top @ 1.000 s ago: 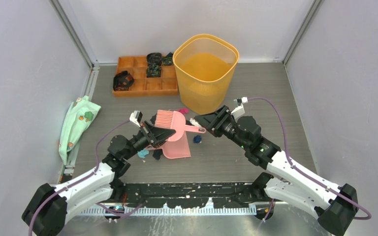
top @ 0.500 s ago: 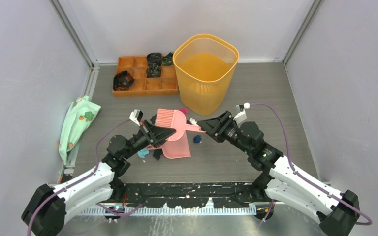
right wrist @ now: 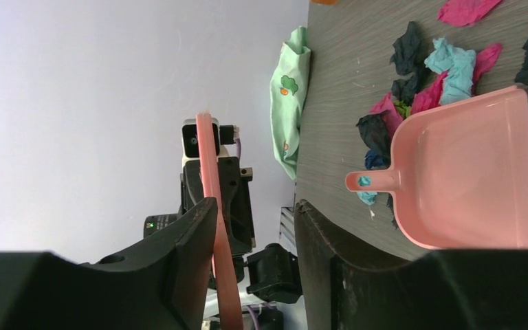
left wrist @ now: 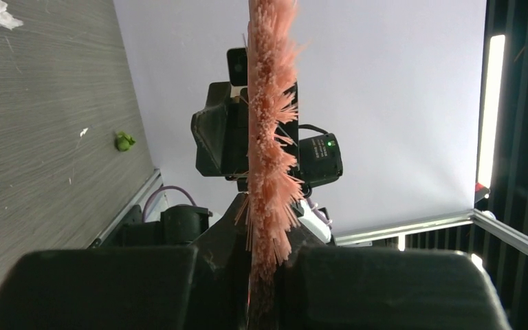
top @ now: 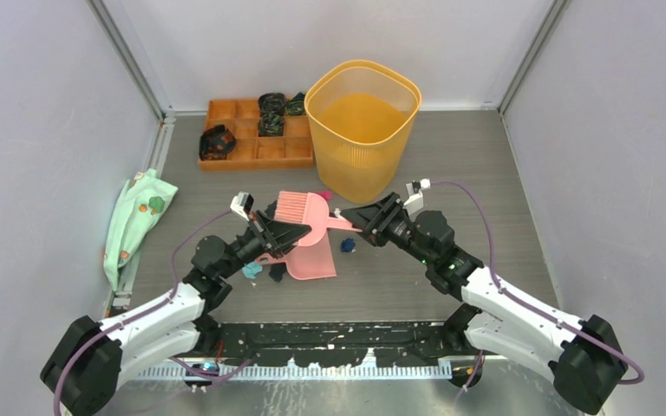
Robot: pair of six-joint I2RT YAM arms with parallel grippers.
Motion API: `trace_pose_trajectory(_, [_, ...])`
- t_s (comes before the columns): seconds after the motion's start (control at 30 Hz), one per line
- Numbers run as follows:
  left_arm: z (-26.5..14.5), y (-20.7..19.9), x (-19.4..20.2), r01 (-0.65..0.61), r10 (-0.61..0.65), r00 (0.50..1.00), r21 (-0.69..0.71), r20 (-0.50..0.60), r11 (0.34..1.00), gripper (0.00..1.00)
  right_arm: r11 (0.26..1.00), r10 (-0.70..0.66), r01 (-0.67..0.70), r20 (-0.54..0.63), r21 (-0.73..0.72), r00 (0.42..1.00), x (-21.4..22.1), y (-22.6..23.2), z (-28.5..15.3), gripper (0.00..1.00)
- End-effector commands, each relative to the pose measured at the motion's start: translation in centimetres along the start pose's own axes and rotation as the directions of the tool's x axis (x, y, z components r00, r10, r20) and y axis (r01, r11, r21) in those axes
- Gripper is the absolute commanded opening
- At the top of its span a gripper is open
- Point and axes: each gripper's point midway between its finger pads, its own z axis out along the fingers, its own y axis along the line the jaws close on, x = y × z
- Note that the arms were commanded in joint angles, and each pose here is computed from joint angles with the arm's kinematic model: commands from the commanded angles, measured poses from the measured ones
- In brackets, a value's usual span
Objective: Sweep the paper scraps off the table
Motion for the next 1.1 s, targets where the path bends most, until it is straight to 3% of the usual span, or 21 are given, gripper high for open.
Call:
trace_pose_trajectory(0.0, [-0.1,-3.7,-0.1,-0.035,0.034,0.999,0.147,0.012,0.989,0.01,0.996,0.026,-0.029,-0.043,-0.081,0.999,0.7,1.3,0.3,0.48])
trace_pose_trajectory(0.27, [0.0,-2.2,-0.4,-0.032,0.029,0.999,0.117,0.026,0.993,0.01,0.995,0.026,-0.030,-0.041,-0.091,0.999,0.6,1.6,0.0,0.39])
trace_pose_trajectory(0.73, [0.2,0.5,-0.8,-0.043,0.041,0.998,0.052,0.048,0.998,0.01,0.993,0.032,-0.038,-0.054,-0.108,0.998,0.8,1.9,-0.4,0.39])
trace_pose_trajectory(1.07, [0.3,1.0,-0.6,-0.040,0.039,0.999,0.034,0.033,0.999,0.00,0.992,0.039,-0.047,-0.063,-0.119,0.997,0.9,2.0,-0.1,0.28])
